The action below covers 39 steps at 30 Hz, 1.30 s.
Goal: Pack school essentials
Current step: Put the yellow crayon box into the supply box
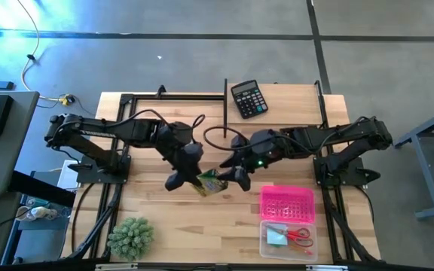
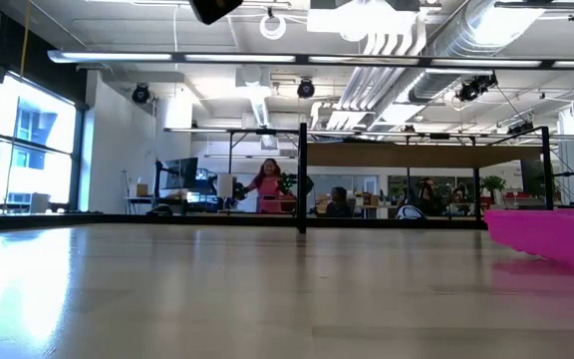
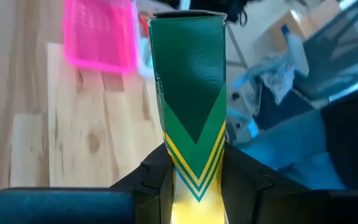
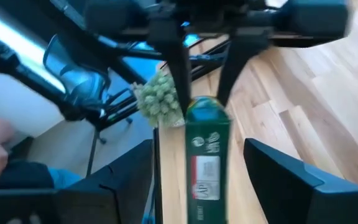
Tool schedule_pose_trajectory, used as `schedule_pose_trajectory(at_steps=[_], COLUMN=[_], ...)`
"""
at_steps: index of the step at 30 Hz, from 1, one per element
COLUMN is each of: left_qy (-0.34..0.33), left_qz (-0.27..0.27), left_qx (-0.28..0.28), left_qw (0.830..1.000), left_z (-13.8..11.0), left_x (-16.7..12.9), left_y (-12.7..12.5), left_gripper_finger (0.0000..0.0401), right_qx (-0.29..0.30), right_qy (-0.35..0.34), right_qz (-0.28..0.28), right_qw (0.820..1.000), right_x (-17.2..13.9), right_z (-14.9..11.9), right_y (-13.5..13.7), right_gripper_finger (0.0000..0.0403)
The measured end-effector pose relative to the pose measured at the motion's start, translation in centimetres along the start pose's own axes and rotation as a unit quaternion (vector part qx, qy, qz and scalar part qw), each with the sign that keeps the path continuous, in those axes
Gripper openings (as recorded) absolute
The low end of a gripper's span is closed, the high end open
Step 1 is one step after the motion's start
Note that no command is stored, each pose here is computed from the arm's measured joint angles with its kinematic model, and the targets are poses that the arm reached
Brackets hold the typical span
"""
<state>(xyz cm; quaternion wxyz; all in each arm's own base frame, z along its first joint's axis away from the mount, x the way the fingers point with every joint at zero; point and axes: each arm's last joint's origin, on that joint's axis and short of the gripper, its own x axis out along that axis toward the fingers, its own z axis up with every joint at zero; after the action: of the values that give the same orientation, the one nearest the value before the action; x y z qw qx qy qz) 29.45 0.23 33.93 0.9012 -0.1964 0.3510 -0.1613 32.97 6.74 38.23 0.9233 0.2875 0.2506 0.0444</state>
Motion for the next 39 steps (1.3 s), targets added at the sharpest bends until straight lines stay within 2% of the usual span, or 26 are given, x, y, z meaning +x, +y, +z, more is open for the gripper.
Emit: schedule_pose_trajectory(at_steps=[12, 17, 21, 28, 39], left_qy=[-0.054, -0.072, -0.081, -0.085, -0.085], left_qz=[-0.014, -0.018, 0.001, 0.002, 0.002], left_qx=[-0.016, -0.013, -0.013, -0.012, -0.013], left_qw=[0.998, 0.997, 0.997, 0.996, 0.996], left_z=[1.1, 1.5, 1.6, 1.7, 1.7], left_x=[0.0, 0.0, -0.1, -0.1, -0.1], left_y=[-0.4, -0.5, -0.4, -0.3, -0.4], left_gripper_finger=[0.0093, 0.0093, 0.0093, 0.0093, 0.0093], right_qx=[-0.022, -0.003, 0.002, 0.008, 0.011], right_qy=[0.015, 0.013, 0.013, 0.015, 0.016], right_qz=[0.021, 0.018, 0.018, 0.020, 0.021], right_qw=[0.999, 1.000, 1.000, 1.000, 1.000], right_x=[0.0, 0.0, 0.0, 0.0, 0.0], right_z=[-0.1, 0.1, 0.1, 0.1, 0.0], right_y=[0.1, -0.1, -0.1, -0.1, -0.1], right_gripper_finger=[0.0241, 0.0234, 0.0200, 0.0131, 0.0085])
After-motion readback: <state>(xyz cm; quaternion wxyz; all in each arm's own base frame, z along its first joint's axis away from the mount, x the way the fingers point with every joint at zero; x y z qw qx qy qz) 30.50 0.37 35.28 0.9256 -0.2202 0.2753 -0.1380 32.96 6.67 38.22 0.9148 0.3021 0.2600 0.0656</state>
